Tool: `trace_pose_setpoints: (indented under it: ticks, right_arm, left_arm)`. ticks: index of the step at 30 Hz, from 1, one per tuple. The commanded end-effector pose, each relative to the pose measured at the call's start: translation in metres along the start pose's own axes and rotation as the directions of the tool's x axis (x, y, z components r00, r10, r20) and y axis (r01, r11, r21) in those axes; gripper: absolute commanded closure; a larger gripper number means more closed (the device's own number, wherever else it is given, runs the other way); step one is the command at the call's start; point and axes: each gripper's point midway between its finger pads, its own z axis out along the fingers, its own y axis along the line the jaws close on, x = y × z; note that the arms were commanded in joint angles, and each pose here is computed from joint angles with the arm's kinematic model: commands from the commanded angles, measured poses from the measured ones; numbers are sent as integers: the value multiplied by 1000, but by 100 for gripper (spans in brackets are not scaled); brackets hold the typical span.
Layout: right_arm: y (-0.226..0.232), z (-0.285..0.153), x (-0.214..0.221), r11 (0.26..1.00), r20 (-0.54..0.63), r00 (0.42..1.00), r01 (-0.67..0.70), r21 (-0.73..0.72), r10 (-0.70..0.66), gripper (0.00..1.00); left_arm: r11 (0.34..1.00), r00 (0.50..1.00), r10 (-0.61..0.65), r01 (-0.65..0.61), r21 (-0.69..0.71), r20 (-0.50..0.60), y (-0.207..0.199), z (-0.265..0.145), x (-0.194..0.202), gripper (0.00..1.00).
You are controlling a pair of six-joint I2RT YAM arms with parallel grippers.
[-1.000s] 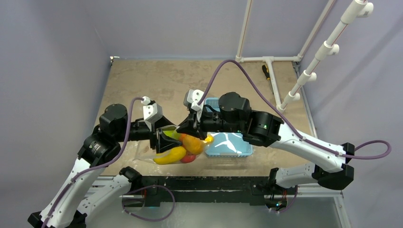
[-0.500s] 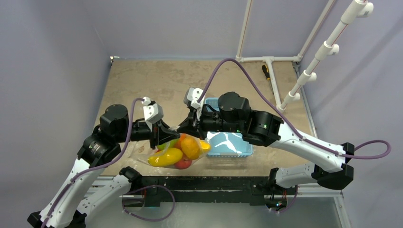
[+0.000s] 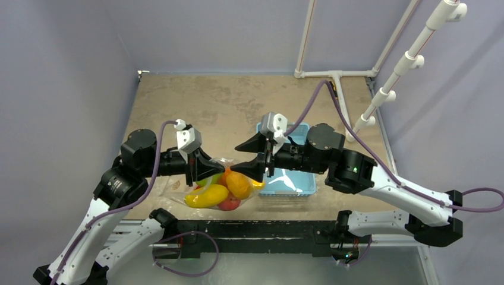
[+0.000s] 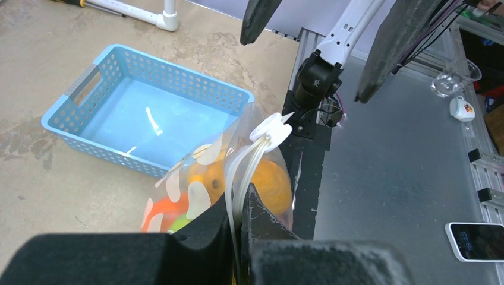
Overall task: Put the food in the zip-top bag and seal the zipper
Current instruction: Zip the zipper food storage bag.
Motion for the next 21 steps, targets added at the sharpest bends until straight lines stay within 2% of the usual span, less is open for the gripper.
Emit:
trace_pose_setpoints:
  ticks: [1,13,21]
  right_arm:
    - [5,-6,-12,997,96,993,75,-27,-72,43]
    - [1,6,10,997,109,992,71,-17,-69,41]
    - [6,17,5,996,149,987,76,-55,-67,52]
  left_arm:
    - [998,995,55,-58,30,84,-13,-7,-31,100]
    - [995,991,56,-65,79,120,-27,-11,-46,100]
    - [991,990,58,-73,112,130,-34,-12,-50,100]
